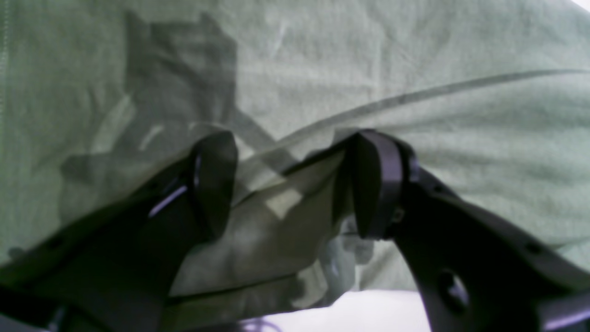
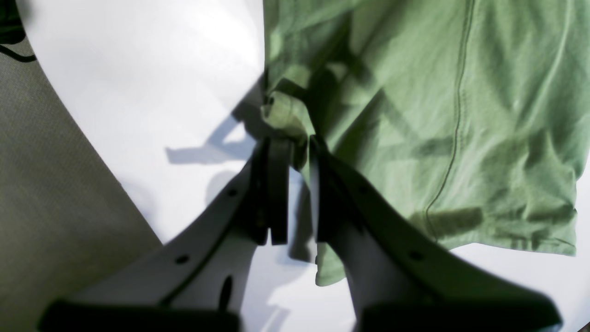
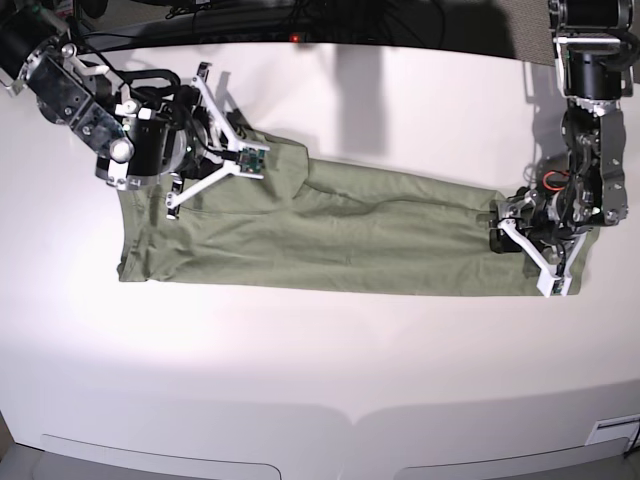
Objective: Fold the T-shirt properly
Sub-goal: 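Lower the lifted strip end back onto the table with the right gripper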
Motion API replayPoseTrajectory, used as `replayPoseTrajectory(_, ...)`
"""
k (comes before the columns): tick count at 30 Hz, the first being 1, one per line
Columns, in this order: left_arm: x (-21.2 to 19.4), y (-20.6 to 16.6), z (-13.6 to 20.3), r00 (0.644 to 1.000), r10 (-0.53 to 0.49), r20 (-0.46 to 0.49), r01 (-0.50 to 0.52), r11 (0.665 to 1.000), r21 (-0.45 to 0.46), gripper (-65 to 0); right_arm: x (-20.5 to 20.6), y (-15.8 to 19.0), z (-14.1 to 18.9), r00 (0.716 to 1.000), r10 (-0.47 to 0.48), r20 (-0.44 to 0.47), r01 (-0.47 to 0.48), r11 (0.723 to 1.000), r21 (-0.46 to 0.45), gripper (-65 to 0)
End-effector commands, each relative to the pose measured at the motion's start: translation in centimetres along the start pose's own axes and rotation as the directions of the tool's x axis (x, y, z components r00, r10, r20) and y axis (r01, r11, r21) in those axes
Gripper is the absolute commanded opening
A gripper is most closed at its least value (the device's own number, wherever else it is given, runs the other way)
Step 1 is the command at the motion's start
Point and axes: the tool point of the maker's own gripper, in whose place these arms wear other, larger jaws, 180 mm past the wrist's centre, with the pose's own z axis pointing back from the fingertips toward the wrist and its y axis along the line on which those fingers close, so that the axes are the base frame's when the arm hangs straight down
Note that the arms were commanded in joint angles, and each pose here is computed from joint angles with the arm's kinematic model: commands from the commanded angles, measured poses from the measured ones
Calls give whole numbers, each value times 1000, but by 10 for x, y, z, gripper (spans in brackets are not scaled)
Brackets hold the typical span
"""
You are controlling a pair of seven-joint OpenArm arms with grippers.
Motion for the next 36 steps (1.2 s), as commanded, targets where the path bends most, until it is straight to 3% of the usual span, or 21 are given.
replayPoseTrajectory(1, -61, 8, -2, 972, 16, -236, -7, 999, 39, -264, 0, -9, 6, 1000, 9, 5, -9, 1000, -25, -579)
replayPoseTrajectory(4, -61, 8, -2, 972, 17, -236, -8, 999, 39, -264, 0, -9, 6, 1000, 9, 6, -9, 1000, -25, -647)
replayPoseTrajectory(13, -61, 7, -2, 972, 17, -235, -8, 999, 39, -264, 7, -14, 8, 999, 13, 40, -12, 999, -41, -650)
replayPoseTrajectory(18, -61, 7, -2, 972, 17, -235, -8, 999, 39, -264, 18, -45, 23, 996, 13, 92, -2, 993, -121, -650)
replayPoseTrajectory(24, -61, 7, -2, 972, 17, -236, -8, 999, 39, -263, 10, -83, 44, 992, -51, 119, 76, 971, -224, -650)
replayPoseTrajectory(28, -62, 7, -2, 972, 17, -236, -8, 999, 39, -264, -5, -111, 47, 967, -193, 168, 234, 934, -271, -650)
replayPoseTrajectory(33, -61, 7, -2, 972, 17, -236, -8, 999, 39, -264, -41, -124, 26, 933, -335, 132, 359, 894, -267, -650)
replayPoseTrajectory(36, -61, 7, -2, 972, 17, -236, -8, 999, 39, -263, -68, -137, 18, 911, -401, 93, 409, 853, -325, -650)
